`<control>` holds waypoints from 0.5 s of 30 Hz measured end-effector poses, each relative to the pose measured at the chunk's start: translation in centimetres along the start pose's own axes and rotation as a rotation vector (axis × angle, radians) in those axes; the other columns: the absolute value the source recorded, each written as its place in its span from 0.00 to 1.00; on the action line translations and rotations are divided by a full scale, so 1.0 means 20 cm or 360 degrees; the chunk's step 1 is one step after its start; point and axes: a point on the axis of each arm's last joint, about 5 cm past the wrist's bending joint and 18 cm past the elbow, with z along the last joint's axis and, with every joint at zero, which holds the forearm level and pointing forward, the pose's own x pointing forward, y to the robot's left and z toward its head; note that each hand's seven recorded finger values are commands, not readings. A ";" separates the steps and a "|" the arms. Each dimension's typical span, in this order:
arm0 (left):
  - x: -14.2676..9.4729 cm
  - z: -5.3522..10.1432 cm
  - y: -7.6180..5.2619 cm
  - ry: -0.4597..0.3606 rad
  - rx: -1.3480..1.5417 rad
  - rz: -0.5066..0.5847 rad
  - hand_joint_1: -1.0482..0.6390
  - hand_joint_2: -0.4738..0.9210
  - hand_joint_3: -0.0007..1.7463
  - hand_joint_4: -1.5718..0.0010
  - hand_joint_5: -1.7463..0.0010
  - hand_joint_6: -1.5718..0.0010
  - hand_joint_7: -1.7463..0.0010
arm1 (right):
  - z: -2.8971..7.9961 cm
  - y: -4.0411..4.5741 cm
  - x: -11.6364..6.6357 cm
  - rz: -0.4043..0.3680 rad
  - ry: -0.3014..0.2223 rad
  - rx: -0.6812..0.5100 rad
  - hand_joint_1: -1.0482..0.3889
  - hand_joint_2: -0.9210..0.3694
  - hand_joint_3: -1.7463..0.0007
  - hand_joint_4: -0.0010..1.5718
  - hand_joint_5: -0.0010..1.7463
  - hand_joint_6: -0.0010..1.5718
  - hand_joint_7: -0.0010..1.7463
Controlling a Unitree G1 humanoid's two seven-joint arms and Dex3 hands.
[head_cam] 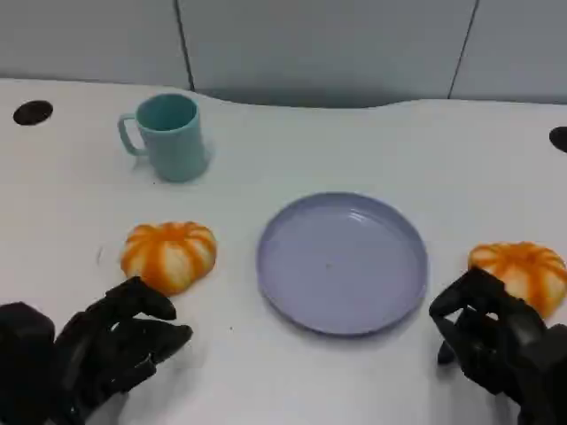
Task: Grasp the bread from the table and place it into the plate.
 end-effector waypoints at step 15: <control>0.00 0.00 0.00 0.0004 -0.0003 0.0000 0.47 1.00 0.05 0.63 0.00 0.75 0.00 | 0.00 0.000 0.00 0.0005 0.0000 -0.0005 0.54 0.00 0.80 0.38 1.00 0.25 1.00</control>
